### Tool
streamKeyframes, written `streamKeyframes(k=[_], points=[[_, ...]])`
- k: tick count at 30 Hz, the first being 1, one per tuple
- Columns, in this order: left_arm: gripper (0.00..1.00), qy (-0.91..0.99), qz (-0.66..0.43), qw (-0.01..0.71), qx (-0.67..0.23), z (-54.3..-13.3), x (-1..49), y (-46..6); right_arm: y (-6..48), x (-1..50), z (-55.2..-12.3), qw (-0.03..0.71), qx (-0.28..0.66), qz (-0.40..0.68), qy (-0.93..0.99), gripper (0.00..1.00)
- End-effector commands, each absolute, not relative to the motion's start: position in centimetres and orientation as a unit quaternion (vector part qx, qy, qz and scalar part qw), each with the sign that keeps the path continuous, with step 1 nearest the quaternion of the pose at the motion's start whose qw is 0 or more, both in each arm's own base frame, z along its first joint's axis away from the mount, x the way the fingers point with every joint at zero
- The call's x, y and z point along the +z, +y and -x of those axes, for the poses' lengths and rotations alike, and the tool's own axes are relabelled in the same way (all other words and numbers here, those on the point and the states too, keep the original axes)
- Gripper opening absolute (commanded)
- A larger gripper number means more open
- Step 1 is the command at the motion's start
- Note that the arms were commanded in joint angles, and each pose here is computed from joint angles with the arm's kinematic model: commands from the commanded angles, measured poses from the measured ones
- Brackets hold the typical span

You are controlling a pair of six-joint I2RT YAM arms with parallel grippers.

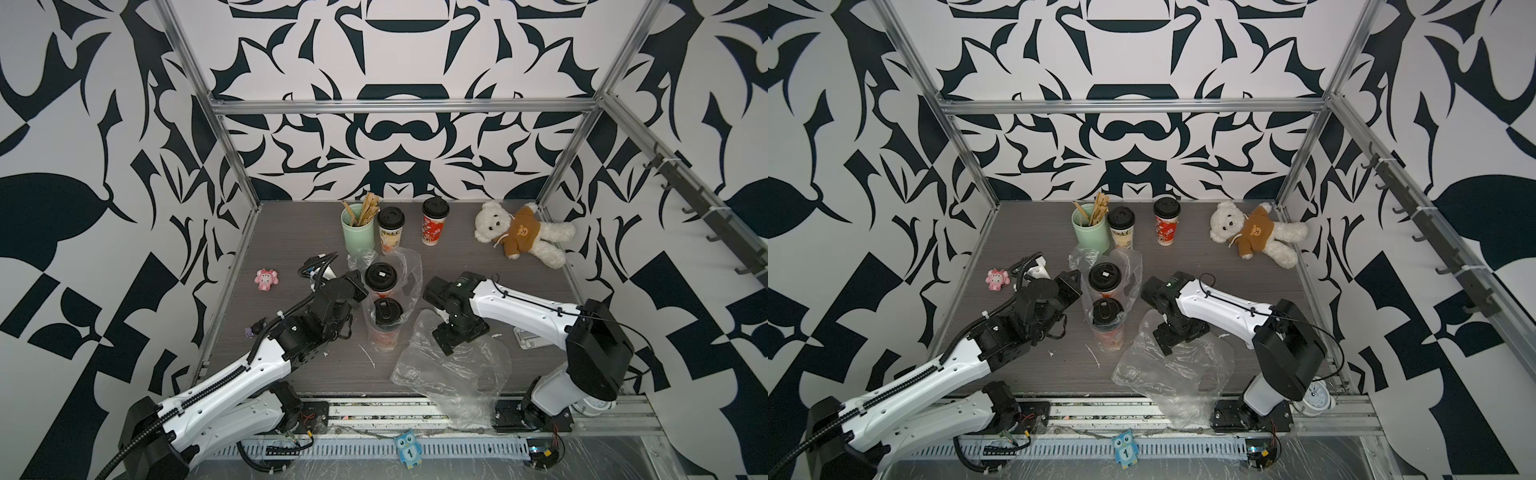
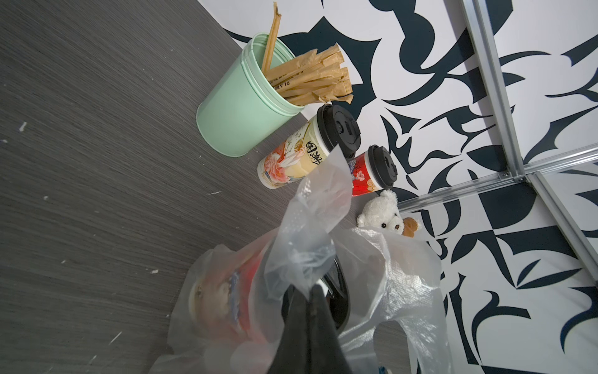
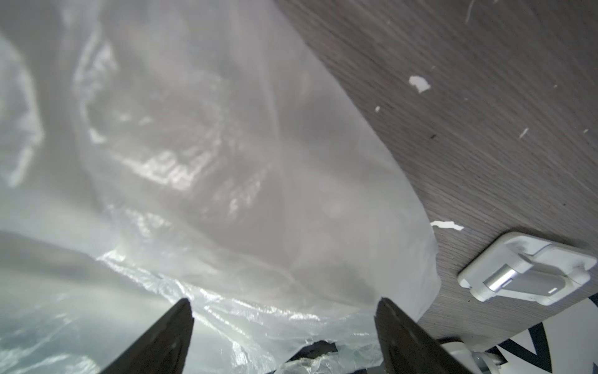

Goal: Pack milk tea into plastic carrier bags
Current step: Move the plastic carrier bag to the center of the board.

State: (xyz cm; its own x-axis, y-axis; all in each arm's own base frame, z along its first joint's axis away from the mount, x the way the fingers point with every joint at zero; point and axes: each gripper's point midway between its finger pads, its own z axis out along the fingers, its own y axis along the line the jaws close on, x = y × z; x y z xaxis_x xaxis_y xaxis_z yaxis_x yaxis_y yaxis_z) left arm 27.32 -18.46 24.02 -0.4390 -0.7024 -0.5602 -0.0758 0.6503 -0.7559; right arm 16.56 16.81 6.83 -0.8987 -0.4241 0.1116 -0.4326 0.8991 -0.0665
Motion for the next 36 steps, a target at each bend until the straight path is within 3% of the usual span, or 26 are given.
streamKeyframes(k=[1, 5, 7, 10, 29, 36], points=[[0.0, 0.781, 0.26, 0.468, -0.322, -27.4, 23.1, -17.9, 16.9, 6.1, -16.9, 0.045, 0.044, -0.225, -0.972, 0.69], [0.0, 0.782, 0.26, 0.468, -0.32, -27.5, 23.1, -17.9, 16.9, 5.4, -17.0, 0.053, 0.048, -0.224, -0.972, 0.25], [0.0, 0.782, 0.261, 0.468, -0.319, -27.5, 23.1, -17.9, 16.6, 5.3, -17.1, 0.053, 0.054, -0.223, -0.972, 0.12], [0.0, 0.783, 0.26, 0.468, -0.317, -27.5, 23.0, -17.9, 16.2, 5.6, -17.8, 0.046, 0.062, -0.215, -0.973, 0.0], [0.0, 0.781, 0.261, 0.481, -0.3, -27.7, 23.5, -17.3, 12.3, 8.7, -27.4, -0.028, 0.075, -0.153, -0.985, 0.0], [0.0, 0.779, 0.261, 0.484, -0.301, -27.7, 23.8, -17.2, 13.1, 14.4, -25.7, -0.057, 0.03, -0.138, -0.988, 0.0]])
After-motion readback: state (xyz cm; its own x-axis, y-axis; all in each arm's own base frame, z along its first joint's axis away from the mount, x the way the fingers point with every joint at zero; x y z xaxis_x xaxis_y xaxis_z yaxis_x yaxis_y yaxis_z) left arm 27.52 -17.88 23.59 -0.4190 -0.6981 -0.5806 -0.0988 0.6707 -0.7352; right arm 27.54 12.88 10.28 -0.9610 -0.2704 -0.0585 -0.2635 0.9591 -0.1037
